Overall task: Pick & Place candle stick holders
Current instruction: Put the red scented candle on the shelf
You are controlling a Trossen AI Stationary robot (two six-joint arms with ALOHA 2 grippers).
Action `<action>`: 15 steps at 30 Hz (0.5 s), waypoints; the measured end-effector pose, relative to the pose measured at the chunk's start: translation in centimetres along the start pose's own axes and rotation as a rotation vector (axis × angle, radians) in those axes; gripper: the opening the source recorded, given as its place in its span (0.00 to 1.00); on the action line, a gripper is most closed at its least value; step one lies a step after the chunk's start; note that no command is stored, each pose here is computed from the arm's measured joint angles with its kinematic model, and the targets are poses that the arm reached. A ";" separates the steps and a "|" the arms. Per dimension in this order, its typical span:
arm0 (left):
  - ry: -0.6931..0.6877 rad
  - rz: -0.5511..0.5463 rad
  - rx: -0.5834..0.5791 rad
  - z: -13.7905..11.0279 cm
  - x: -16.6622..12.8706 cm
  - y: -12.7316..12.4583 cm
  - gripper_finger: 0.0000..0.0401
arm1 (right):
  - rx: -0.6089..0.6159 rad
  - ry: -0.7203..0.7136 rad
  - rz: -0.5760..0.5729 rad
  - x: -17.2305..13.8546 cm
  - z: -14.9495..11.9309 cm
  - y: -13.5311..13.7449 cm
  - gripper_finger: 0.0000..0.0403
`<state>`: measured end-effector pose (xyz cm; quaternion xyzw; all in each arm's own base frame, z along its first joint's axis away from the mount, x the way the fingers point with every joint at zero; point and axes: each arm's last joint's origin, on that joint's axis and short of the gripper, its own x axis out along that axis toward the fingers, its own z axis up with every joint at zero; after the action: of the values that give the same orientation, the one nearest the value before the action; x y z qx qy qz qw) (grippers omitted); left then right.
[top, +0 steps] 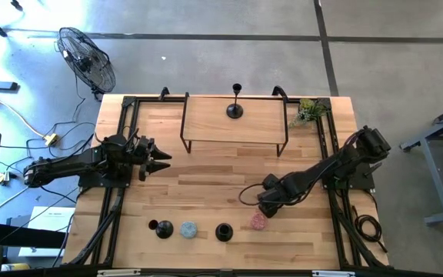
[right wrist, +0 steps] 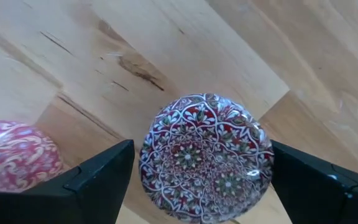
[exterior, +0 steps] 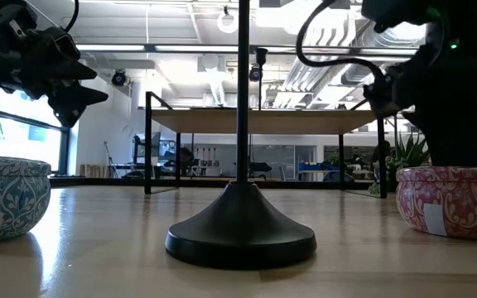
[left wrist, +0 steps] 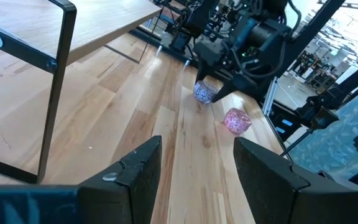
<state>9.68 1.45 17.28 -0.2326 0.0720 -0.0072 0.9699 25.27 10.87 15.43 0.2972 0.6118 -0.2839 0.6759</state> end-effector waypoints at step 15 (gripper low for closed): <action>-0.002 0.004 -0.013 0.0 0.0 0.0 0.49 | -0.011 0.002 0.006 1.2 -0.3 -0.7 0.71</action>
<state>9.69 1.46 17.27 -0.2390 0.0717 -0.0047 0.9684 24.64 10.60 14.13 0.2954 0.6134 -0.2781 0.6776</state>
